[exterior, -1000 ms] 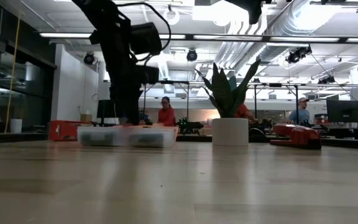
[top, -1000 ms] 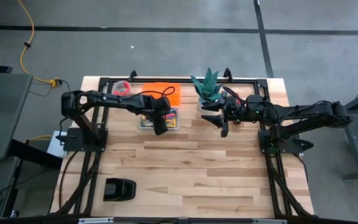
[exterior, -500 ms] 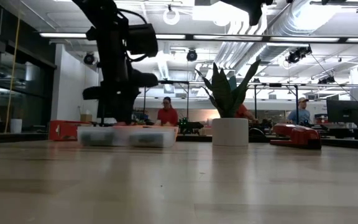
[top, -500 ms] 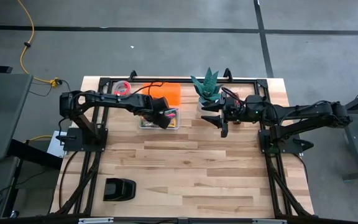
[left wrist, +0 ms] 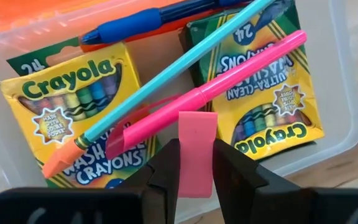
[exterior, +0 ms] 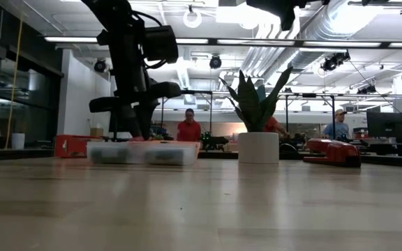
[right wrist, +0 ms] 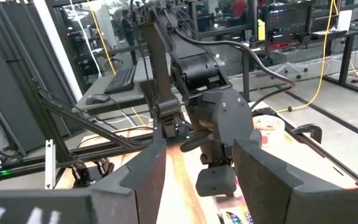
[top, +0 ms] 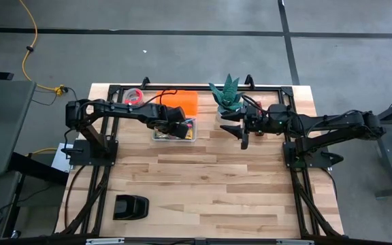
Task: Pack school essentials
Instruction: Put the pink eraser into the orange supply box, then return to Home Position
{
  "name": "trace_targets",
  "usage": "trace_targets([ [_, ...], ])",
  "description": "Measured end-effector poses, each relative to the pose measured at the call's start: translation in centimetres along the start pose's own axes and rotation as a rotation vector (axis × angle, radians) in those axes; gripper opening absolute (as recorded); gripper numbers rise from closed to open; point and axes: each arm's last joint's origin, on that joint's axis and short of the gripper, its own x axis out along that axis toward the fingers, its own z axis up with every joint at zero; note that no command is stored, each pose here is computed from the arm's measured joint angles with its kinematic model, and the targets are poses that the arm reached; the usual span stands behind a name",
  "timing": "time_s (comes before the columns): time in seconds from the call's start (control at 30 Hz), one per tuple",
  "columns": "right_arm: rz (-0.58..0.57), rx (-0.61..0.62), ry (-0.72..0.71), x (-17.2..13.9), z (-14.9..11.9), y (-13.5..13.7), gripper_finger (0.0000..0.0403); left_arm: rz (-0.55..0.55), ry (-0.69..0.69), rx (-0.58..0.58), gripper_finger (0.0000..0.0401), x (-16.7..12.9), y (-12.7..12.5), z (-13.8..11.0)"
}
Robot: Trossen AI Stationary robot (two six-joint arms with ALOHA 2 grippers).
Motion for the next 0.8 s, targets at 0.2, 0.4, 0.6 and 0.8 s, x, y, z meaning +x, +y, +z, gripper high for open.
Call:
trace_targets([
  [0.2, 0.0, 0.0, 0.0, 0.0, 0.0, 0.0, 0.0179, -0.004, 0.005, 0.021, 0.0112, 0.0, 0.0, 0.0],
  [0.4, 0.0, 0.0, 0.0, 0.0, 0.0, 0.0, 0.0179, -0.009, 0.013, 0.048, 0.0168, 0.0, 0.2, 0.3],
  [0.6, 0.0, 0.0, -0.001, 0.0, 0.0, 0.0, 0.0179, -0.119, -0.013, 0.151, 0.0198, -2.6, 0.2, 1.9],
  [0.8, 0.0, 0.0, -0.001, 0.0, 0.0, 0.0, 0.0179, -0.393, -0.315, 0.258, 0.0193, -10.9, 0.4, 2.2],
])
